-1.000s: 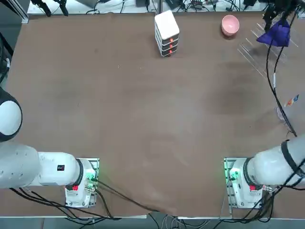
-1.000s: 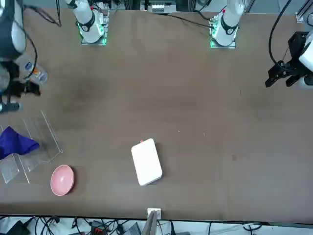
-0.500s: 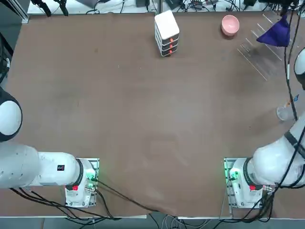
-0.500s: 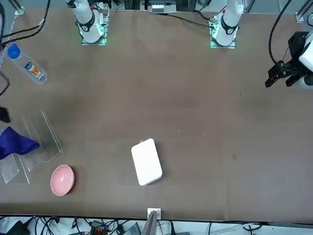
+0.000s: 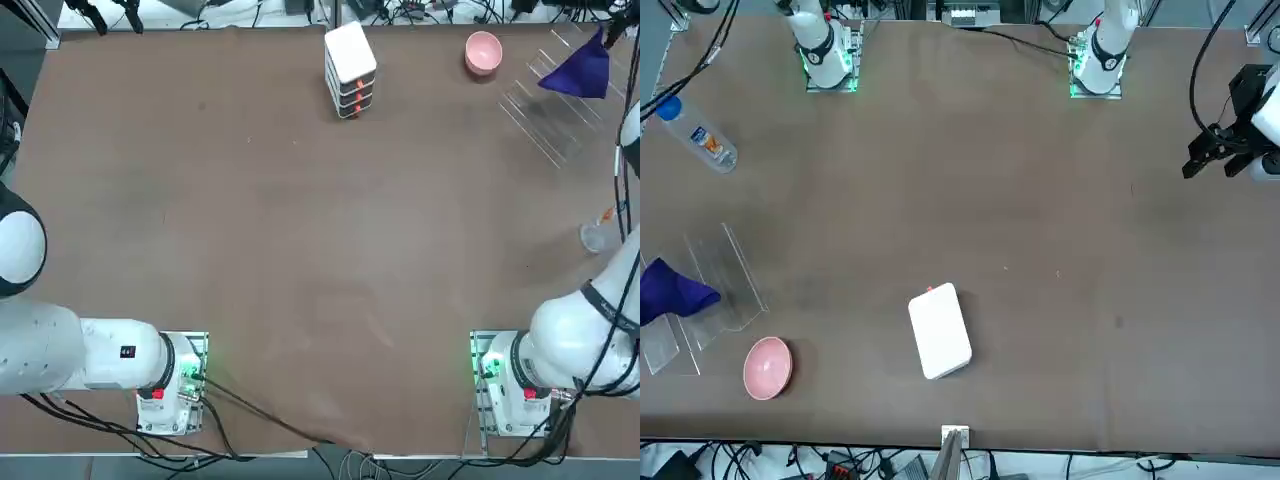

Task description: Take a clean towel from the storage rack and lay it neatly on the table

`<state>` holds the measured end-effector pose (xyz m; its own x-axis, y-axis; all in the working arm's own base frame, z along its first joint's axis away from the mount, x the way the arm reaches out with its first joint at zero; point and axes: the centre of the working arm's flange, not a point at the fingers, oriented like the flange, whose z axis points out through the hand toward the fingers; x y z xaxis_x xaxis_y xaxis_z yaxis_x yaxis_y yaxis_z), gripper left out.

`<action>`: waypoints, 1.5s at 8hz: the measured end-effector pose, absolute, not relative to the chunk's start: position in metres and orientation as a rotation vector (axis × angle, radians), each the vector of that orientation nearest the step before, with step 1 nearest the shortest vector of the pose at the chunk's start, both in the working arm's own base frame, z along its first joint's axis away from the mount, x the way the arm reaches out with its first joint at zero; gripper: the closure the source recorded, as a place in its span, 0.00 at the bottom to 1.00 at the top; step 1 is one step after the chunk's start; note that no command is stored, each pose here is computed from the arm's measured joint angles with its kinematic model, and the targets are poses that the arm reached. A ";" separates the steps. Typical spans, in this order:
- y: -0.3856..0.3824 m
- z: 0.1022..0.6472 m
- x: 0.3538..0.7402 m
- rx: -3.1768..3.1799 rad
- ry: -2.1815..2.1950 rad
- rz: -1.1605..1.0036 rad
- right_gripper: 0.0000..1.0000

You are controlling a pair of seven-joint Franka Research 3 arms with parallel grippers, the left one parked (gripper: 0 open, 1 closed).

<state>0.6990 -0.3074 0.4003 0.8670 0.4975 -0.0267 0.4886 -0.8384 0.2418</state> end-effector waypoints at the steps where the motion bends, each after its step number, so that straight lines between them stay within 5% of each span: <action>1: -0.309 0.391 0.700 2.842 0.734 0.079 0.03; 4: -0.307 0.385 0.704 2.856 0.726 0.125 0.08; 9: -0.301 0.371 0.713 2.833 0.742 0.173 0.37; 10: -0.299 0.371 0.714 2.837 0.738 0.179 0.62; 12: -0.295 0.372 0.716 2.882 0.669 0.221 0.96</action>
